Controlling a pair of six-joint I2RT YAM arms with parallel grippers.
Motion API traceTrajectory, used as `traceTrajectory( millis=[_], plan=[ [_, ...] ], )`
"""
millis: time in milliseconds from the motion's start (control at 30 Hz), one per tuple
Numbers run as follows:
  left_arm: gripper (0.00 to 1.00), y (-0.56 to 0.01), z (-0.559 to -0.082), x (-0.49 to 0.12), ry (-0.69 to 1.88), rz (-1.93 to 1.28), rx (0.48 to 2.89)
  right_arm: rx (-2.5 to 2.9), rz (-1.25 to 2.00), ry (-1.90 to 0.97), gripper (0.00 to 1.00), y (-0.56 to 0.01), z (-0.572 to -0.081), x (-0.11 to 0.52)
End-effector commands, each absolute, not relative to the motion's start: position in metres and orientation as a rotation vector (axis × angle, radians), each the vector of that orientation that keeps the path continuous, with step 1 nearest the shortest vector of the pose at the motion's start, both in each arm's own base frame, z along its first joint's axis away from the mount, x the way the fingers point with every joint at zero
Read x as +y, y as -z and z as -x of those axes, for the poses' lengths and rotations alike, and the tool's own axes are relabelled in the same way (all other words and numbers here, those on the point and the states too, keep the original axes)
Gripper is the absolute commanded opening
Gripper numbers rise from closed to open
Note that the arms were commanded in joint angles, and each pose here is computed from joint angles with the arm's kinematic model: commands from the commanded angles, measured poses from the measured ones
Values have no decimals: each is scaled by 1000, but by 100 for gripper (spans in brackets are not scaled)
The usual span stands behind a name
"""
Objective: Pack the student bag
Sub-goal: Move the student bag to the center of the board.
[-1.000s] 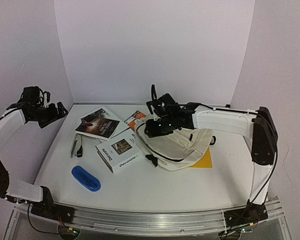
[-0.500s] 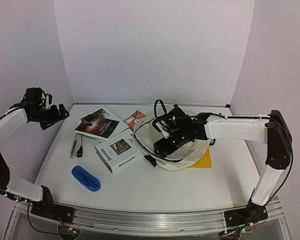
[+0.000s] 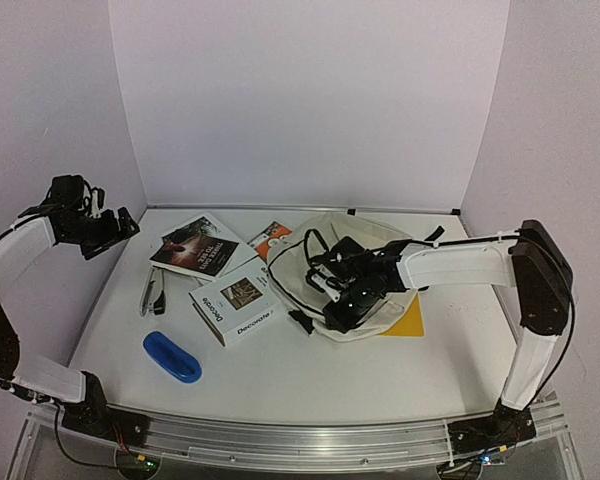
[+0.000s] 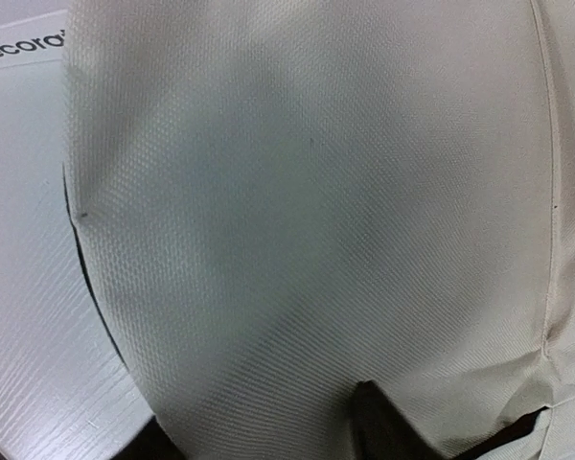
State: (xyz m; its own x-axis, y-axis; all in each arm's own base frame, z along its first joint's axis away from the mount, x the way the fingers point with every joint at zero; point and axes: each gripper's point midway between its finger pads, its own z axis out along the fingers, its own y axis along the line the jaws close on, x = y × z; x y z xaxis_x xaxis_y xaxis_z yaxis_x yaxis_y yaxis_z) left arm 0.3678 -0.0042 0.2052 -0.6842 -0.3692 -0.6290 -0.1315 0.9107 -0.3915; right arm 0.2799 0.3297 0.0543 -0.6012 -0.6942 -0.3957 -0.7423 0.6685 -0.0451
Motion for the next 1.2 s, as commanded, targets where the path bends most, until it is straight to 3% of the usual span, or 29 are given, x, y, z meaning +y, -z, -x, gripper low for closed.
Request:
traceTrajectory(
  millis=[0,67,300,433,867,900,933,967,1000,1067,1167],
  plan=[
    [100,-219,-372,-6,428,332,2278,2534,1077,-194,11,-57,-274,326],
    [100,-223,-371,-12,468,302,2270,2556,1033,-199,0,-61,-269,319],
    [100,-230,-368,-21,517,274,2251,2668,727,-227,0,-85,-255,295],
    [100,-230,-366,-31,532,234,2256,2718,572,-386,0,-96,-242,316],
    [100,-229,-362,-78,597,82,2299,2391,575,-991,0,-155,-231,521],
    [100,-231,-361,-88,619,75,2304,2352,571,-1020,2,-165,-236,535],
    [100,-232,-359,-100,642,62,2308,2323,573,-1018,19,-172,-240,539],
    [100,-233,-358,-103,650,59,2310,2314,571,-1016,19,-175,-242,539],
    [100,-233,-355,-114,672,45,2315,2275,559,-988,37,-187,-247,536],
    [100,-234,-349,-134,740,58,2322,2210,509,-890,60,-207,-260,515],
    [100,-231,-341,-153,784,75,2329,2184,410,-773,70,-216,-278,473]
  ],
)
